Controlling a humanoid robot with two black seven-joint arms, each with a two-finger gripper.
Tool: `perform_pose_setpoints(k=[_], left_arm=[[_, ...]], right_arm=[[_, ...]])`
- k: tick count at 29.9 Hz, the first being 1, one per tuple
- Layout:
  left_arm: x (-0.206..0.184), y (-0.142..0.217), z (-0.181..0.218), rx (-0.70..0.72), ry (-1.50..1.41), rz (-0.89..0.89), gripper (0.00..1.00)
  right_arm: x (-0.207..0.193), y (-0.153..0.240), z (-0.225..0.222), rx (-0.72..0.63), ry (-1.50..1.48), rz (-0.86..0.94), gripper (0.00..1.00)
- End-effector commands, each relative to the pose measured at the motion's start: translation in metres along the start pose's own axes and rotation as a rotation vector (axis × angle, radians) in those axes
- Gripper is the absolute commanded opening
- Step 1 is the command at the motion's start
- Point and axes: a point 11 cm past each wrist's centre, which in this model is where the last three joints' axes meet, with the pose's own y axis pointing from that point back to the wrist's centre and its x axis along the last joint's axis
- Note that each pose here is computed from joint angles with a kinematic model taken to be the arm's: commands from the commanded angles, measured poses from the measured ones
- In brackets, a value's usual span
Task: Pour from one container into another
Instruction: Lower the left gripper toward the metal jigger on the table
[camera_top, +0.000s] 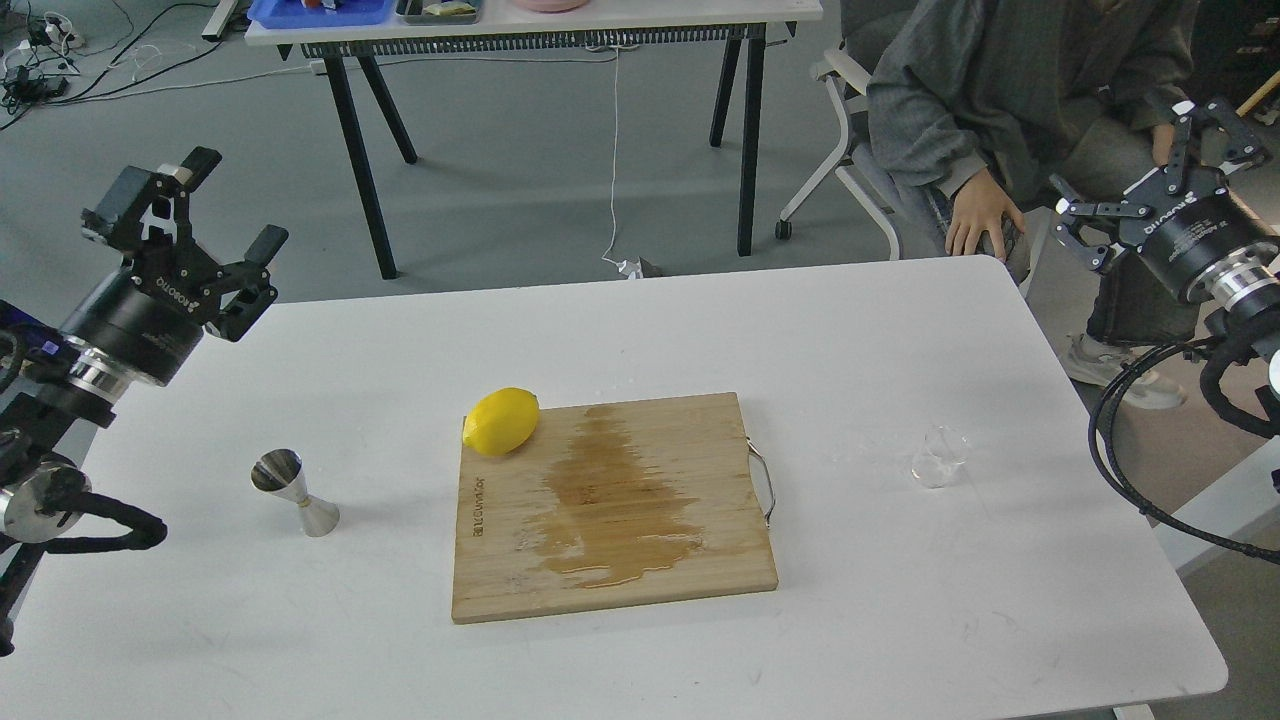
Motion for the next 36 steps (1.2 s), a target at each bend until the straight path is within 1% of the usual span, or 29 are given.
perform_pose_setpoints(k=[1,4,10,13,15,16,19,22,25,29,32,36], left_arm=[[0.005,0.003,0.003,0.006,-0.019,0.011,0.99],[0.006,0.002,0.005,-0.001,-0.034,0.038,0.99],[0.004,0.001,0.005,-0.008,-0.016,0.027,0.99],[0.008,0.003,0.001,0.003,-0.014,0.033,0.99],[0.012,0.005,-0.003,0.032,-0.051,0.045,0.99],[0.009,0.002,-0.003,0.045,-0.087,0.024,0.99],[0.008,-0.004,0.002,0.092,-0.256,-0.031,0.99],[0.016,-0.005,0.021,0.108,-0.547,0.005,0.99],[0.011,-0.010,0.041,0.042,-0.883,0.073,0.99],[0.007,-0.005,0.053,-0.037,-1.304,0.096,0.99],[0.014,0.022,0.045,-0.054,-1.564,0.094,0.99],[0.027,0.069,0.010,0.096,-1.578,0.031,0.99]], right_arm=[[0.000,0.000,0.000,0.001,0.000,0.000,0.98],[0.000,0.000,0.000,0.001,0.000,0.000,0.98],[-0.004,-0.002,-0.007,0.022,-0.006,-0.011,0.98],[-0.005,-0.001,-0.012,0.036,-0.008,-0.015,0.98],[-0.005,0.000,-0.015,0.050,-0.016,-0.016,0.98],[-0.004,0.001,-0.016,0.057,-0.021,-0.014,0.98],[-0.006,0.000,-0.018,0.067,-0.024,-0.020,0.98],[-0.008,-0.001,-0.017,0.064,-0.025,-0.029,0.98],[-0.009,-0.001,-0.017,0.063,-0.024,-0.032,0.98],[-0.008,0.000,-0.016,0.063,-0.025,-0.029,0.98],[-0.006,0.002,-0.013,0.056,-0.027,-0.024,0.98],[-0.003,0.004,-0.011,0.052,-0.028,-0.016,0.98]])
